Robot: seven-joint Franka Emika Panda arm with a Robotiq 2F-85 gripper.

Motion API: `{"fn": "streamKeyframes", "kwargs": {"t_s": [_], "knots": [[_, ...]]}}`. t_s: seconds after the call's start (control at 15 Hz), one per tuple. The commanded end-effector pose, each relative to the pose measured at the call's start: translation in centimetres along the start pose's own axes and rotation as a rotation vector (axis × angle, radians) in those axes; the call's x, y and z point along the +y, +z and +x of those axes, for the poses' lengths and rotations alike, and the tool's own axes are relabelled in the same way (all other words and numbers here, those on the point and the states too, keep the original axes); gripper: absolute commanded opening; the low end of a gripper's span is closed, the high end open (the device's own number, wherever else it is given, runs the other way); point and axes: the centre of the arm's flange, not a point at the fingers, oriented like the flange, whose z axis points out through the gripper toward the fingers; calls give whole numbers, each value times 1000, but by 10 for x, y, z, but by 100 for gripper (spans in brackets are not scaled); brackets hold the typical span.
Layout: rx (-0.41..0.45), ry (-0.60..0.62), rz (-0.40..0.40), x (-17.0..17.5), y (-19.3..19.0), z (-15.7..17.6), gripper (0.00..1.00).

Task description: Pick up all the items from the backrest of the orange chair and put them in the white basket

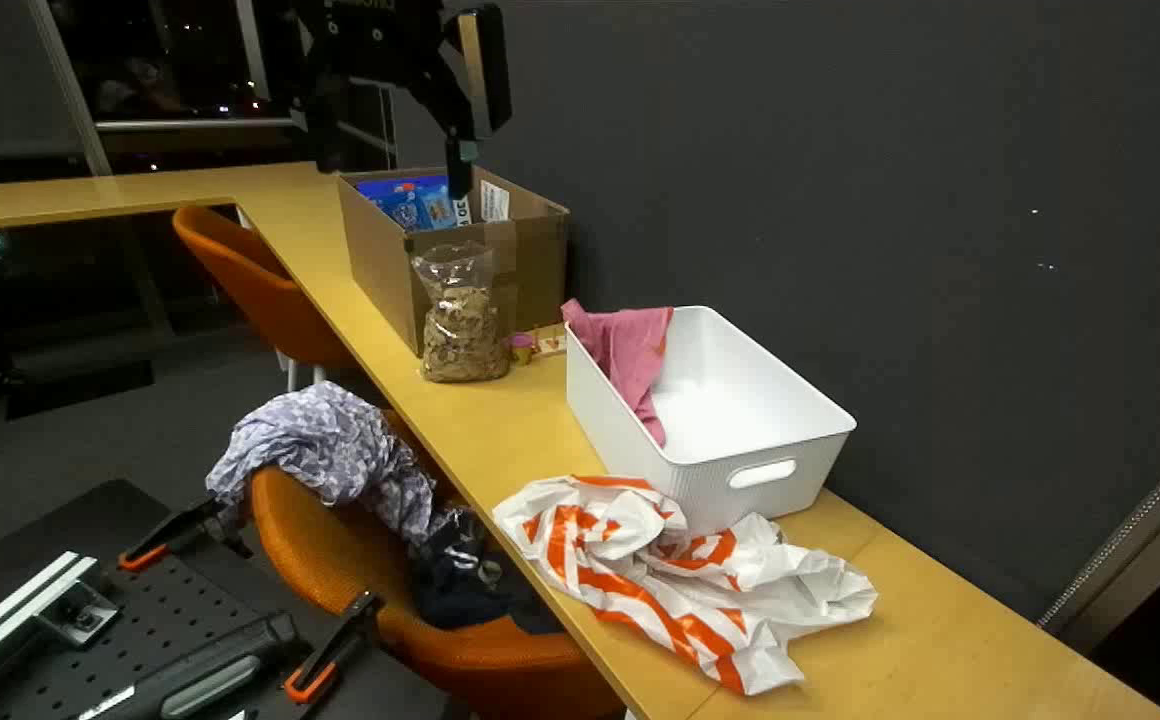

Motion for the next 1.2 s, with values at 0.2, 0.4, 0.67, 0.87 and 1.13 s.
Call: {"fn": "streamKeyframes", "kwargs": {"t_s": [0.2, 0.4, 0.67, 0.87, 1.13], "knots": [[3, 0, -2, 0, -2, 0, 100], [3, 0, -2, 0, -2, 0, 100], [41, -16, -16, 10, 32, 24, 100], [107, -31, 62, 14, 99, 65, 100], [93, 102, 267, -18, 206, 99, 100]]}}
